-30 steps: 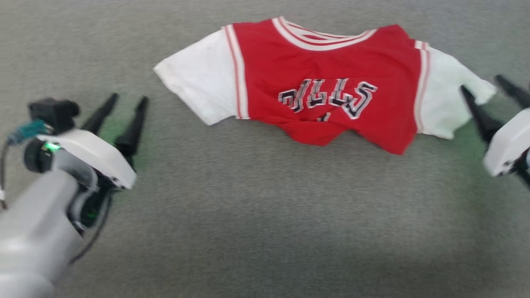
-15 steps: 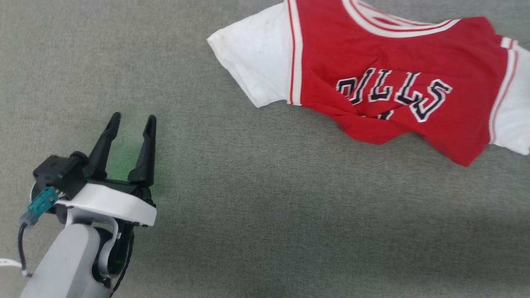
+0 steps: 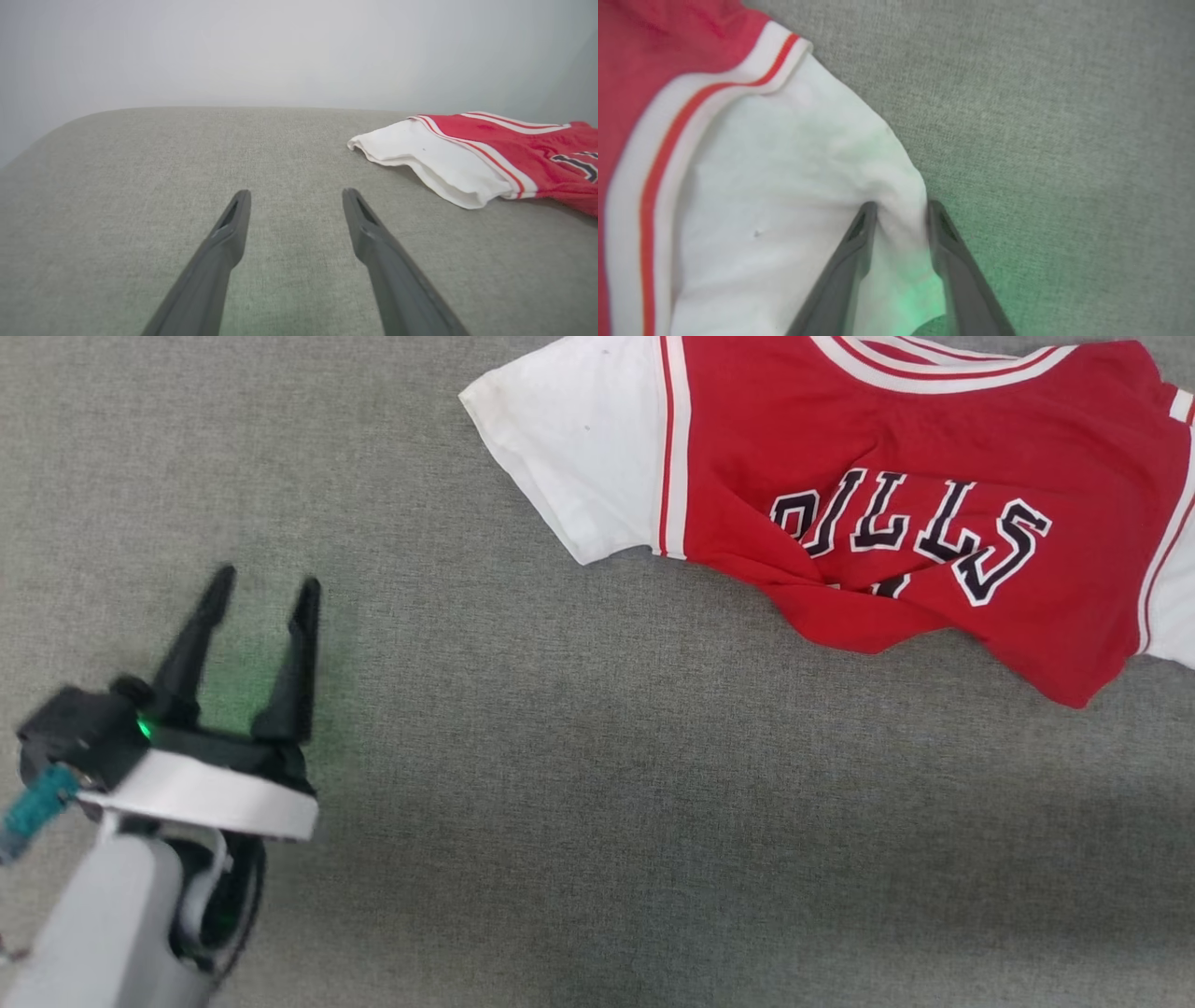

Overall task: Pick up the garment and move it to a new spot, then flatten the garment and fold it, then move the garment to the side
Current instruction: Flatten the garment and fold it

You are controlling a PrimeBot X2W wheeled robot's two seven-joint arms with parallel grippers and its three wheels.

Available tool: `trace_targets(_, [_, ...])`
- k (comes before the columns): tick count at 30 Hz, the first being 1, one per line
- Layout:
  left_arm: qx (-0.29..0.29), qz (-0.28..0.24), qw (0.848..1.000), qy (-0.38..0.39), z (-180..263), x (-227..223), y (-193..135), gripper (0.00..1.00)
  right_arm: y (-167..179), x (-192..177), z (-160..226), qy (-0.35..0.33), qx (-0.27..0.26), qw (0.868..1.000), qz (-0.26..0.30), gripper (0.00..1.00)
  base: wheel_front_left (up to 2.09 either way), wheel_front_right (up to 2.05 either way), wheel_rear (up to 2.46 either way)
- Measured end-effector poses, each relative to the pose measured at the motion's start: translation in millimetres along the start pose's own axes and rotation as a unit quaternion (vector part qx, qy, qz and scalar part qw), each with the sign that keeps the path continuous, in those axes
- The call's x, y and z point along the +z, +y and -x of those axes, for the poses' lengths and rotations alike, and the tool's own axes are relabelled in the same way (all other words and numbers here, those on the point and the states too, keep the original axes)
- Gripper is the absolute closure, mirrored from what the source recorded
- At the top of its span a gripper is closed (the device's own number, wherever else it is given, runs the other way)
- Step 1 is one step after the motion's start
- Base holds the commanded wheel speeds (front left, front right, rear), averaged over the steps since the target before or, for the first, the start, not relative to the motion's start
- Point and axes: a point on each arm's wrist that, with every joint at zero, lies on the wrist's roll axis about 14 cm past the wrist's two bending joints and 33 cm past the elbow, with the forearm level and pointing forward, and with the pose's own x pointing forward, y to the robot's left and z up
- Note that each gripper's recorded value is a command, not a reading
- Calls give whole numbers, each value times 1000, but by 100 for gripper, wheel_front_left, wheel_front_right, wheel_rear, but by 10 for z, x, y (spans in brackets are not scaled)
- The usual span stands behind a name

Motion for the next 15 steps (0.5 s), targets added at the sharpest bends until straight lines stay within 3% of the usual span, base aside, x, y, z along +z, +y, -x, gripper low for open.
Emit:
trace_targets(5, [-43, -49, 997, -35, -302, 368, -3, 0, 9, -1, -10, -10, 2, 1000, -4, 100, 0, 0, 0])
trace_targets(10, [-108, -91, 988, -53, -735, 796, -241, 0, 20, -4, -7, -20, 4, 1000, -4, 100, 0, 0, 0])
trace_targets(12, [-140, -103, 984, -32, -908, 852, -395, 0, 26, -6, -10, -20, 5, 1000, -1, 100, 0, 0, 0])
trace_targets(13, [-176, -98, 979, 13, -1056, 798, -593, 0, 40, 5, -19, -21, 6, 1000, 4, 100, 0, 0, 0])
trace_targets(15, [-199, -104, 972, 72, -1181, 676, -689, 0, 47, 18, -35, -22, 8, 1000, 8, 100, 0, 0, 0])
